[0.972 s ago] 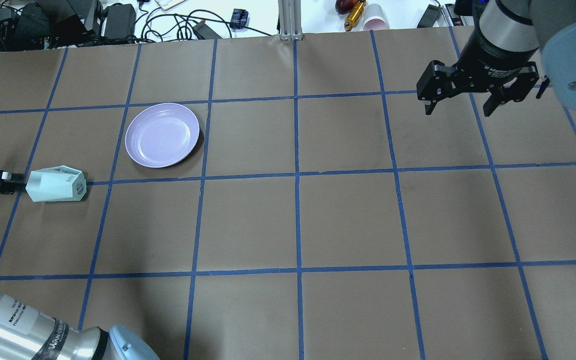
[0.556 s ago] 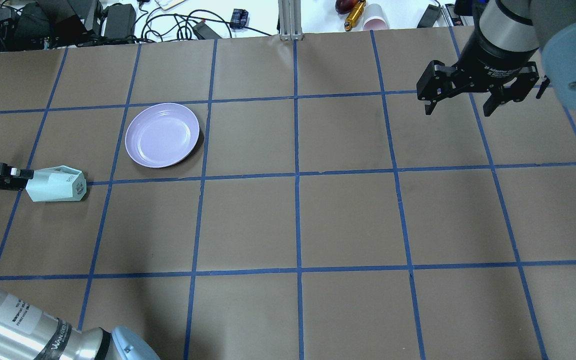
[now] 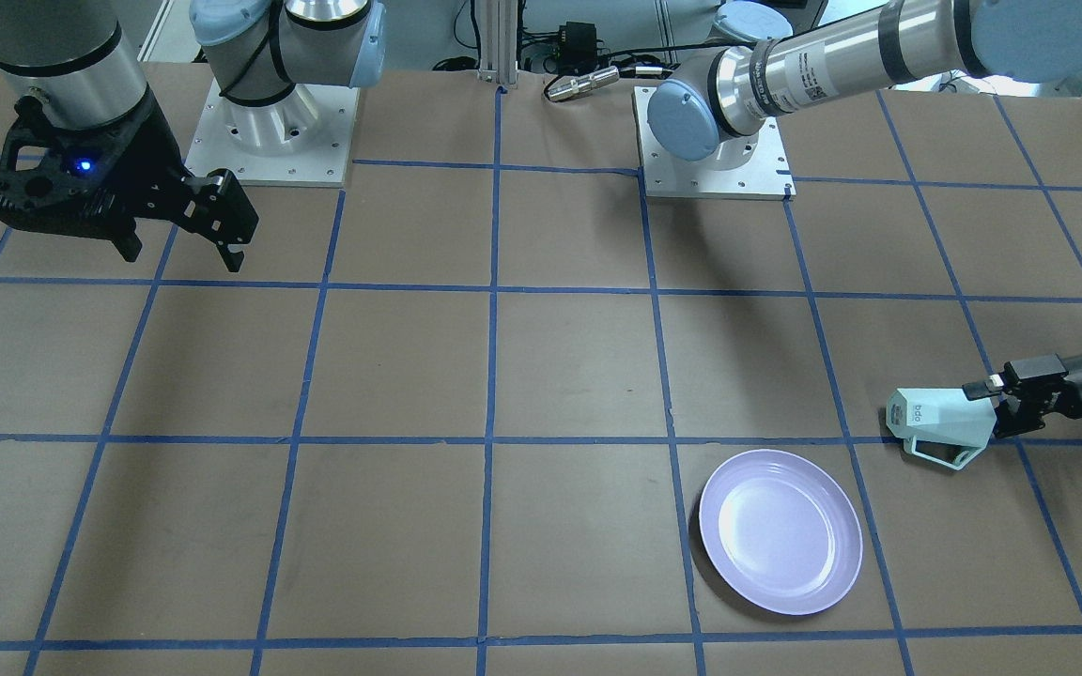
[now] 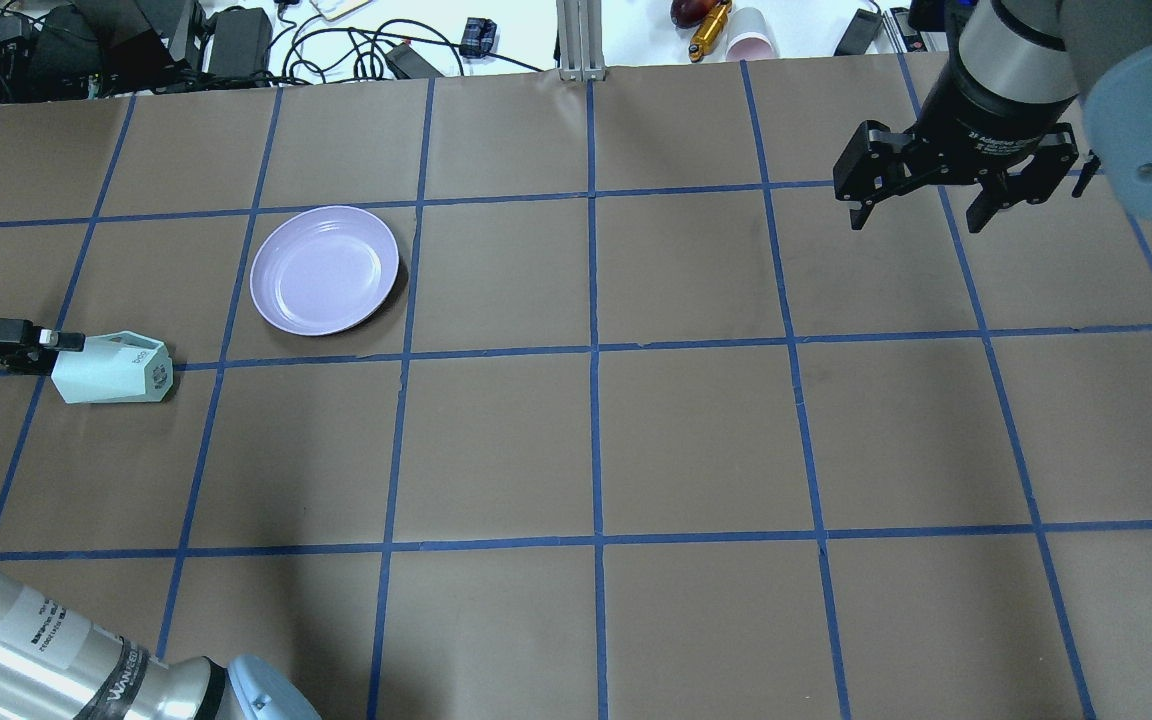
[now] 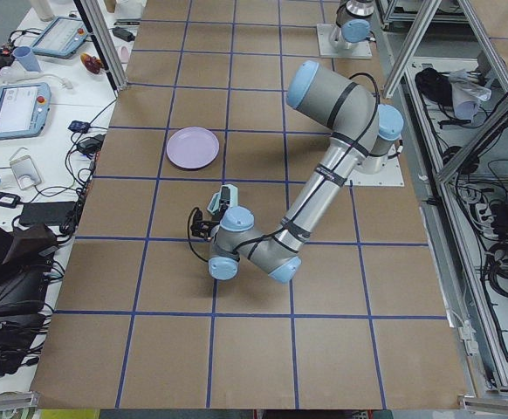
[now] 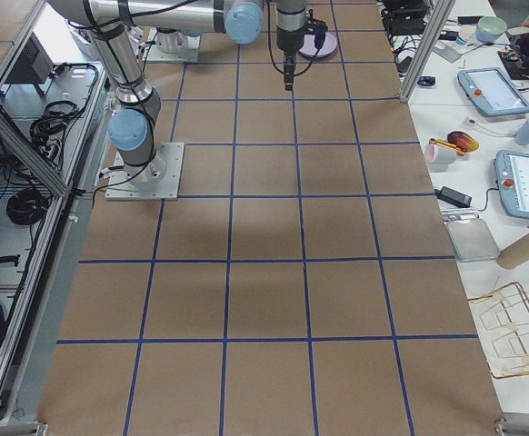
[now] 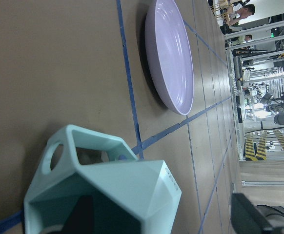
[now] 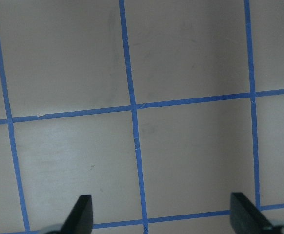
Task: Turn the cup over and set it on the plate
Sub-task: 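Lower the left gripper into the mug's opening and close on its rim, then lift the mug with the left gripper, tilting it upright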
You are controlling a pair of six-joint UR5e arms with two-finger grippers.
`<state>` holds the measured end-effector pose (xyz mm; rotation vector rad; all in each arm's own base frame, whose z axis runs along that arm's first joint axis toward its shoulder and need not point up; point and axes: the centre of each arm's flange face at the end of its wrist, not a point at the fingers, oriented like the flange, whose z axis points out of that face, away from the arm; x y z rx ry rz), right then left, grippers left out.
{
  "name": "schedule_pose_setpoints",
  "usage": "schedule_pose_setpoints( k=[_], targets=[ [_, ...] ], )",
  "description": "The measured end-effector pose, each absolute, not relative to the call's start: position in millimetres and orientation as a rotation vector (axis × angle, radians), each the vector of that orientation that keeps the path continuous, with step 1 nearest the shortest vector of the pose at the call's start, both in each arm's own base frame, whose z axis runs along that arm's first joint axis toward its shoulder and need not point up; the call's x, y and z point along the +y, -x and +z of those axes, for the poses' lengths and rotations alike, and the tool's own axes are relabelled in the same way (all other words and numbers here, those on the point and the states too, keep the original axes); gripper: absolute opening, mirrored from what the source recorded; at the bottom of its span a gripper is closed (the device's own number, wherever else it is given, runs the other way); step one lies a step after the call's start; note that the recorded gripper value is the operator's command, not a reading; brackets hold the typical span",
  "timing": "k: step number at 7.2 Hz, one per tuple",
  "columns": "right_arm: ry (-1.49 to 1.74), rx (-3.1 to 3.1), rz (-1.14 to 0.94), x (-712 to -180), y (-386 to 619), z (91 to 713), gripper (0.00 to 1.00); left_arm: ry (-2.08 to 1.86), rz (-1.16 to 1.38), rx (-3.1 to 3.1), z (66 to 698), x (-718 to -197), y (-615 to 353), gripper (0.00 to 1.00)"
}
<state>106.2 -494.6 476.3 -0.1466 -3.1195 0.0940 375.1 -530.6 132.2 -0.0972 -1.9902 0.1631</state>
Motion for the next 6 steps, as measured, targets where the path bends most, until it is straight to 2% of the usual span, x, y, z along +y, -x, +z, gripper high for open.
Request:
schedule_pose_setpoints(
  k=[1, 2, 3, 6],
  targets=[
    [0.147, -3.12, 0.093, -494.8, -106.2, 476.0, 1.0, 0.099, 0.162, -1.99, 132.2, -531.1, -374.1, 0.96],
    [0.147, -3.119, 0.093, -494.9, -106.2, 475.9, 1.0, 0.1, 0.161, -1.99, 132.2, -531.2, -373.7, 0.86],
    [0.147, -3.12, 0.093, -494.9, -106.2, 476.0, 1.0, 0.101, 0.161, -1.99, 132.1, -531.3, -373.4, 0.7],
    [0.147, -3.119, 0.094, -494.6, -106.2, 476.3, 1.0, 0.104, 0.165, -1.996, 132.9, -531.9, -374.0, 0.0]
  ],
)
